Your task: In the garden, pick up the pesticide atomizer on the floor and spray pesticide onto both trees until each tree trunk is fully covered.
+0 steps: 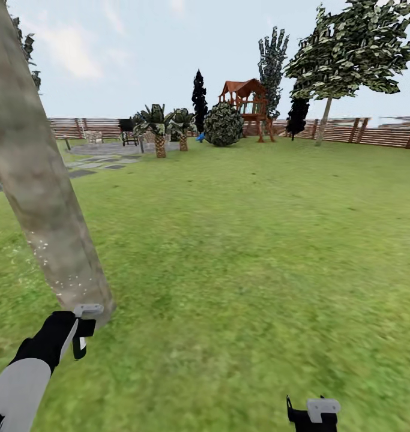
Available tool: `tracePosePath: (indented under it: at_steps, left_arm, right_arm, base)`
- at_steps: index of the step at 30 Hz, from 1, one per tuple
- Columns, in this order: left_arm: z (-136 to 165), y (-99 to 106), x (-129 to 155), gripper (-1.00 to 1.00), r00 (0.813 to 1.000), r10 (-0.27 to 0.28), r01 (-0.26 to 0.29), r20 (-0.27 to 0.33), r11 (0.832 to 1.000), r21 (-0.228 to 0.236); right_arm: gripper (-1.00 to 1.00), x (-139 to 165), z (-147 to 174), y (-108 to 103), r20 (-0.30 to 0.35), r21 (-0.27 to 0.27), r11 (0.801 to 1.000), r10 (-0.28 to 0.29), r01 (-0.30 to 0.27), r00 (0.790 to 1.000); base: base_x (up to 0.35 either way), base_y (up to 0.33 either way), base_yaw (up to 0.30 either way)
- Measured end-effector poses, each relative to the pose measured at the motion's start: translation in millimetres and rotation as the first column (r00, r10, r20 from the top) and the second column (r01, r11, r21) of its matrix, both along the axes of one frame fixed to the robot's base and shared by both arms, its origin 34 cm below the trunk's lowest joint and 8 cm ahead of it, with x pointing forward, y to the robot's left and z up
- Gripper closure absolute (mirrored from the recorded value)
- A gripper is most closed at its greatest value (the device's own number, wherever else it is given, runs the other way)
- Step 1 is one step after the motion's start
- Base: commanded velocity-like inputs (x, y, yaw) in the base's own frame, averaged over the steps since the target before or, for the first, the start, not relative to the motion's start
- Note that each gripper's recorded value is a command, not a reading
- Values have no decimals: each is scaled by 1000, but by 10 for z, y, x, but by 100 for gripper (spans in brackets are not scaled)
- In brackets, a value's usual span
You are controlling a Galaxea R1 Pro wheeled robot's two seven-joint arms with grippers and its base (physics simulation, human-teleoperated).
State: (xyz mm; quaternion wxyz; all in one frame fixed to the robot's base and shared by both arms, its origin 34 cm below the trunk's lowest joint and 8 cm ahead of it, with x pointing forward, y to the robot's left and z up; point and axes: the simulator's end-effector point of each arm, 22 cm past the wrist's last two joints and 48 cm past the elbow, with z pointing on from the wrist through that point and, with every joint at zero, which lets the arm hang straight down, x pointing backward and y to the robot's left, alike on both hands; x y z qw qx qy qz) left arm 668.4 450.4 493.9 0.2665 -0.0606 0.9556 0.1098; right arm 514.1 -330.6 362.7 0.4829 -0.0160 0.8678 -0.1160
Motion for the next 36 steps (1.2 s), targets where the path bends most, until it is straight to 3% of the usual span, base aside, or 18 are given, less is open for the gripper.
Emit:
tracePosePath:
  at_steps: [10, 12, 15, 18, 20, 23, 30, 36]
  left_arm:
    - [88, 37, 53, 100, 1000, 5, -5, 24, 1000, -4]
    - [334, 104, 197, 100, 998, 8, -9, 69, 1000, 9]
    - [357, 61, 189, 100, 999, 19, -19, 43, 1000, -10]
    - [574, -77, 408, 100, 998, -12, 16, 68, 998, -65]
    - [617, -91, 417, 100, 999, -18, 22, 50, 996, -85]
    - [664, 40, 336, 100, 1000, 3, -2, 6, 996, -88]
    - [743, 121, 349, 100, 1000, 11, -9, 17, 997, -79]
    - [1020, 537, 296, 100, 998, 66, -66, 0, 997, -28]
  right_arm:
    - [-100, 0, -6, 50, 0, 7, 1000, 2, -2, 1000]
    - [-100, -1, -6, 45, -1, 6, 1000, 3, -3, 1000]
    - [-100, -2, -6, 35, -1, 5, 1000, 3, -3, 1000]
    - [-100, -1, -1, 1, 0, 0, 1000, 1, -1, 1000]
    - [-100, 1, 3, -18, 0, -3, 1000, 1, -1, 1000]
    - [-100, 1, 7, -48, 0, -7, 1000, 0, 0, 1000]
    - [-100, 1, 7, -50, 0, -7, 1000, 0, 0, 1000]
    - [-100, -1, 5, -45, 0, -6, 1000, 0, 0, 1000]
  base:
    - [103, -80, 253]
    - [0, 0, 279]
    - [0, 0, 219]
    - [0, 0, 32]
    - [0, 0, 6]
    - [0, 0, 1]
    - [0, 0, 0]
    - [0, 0, 81]
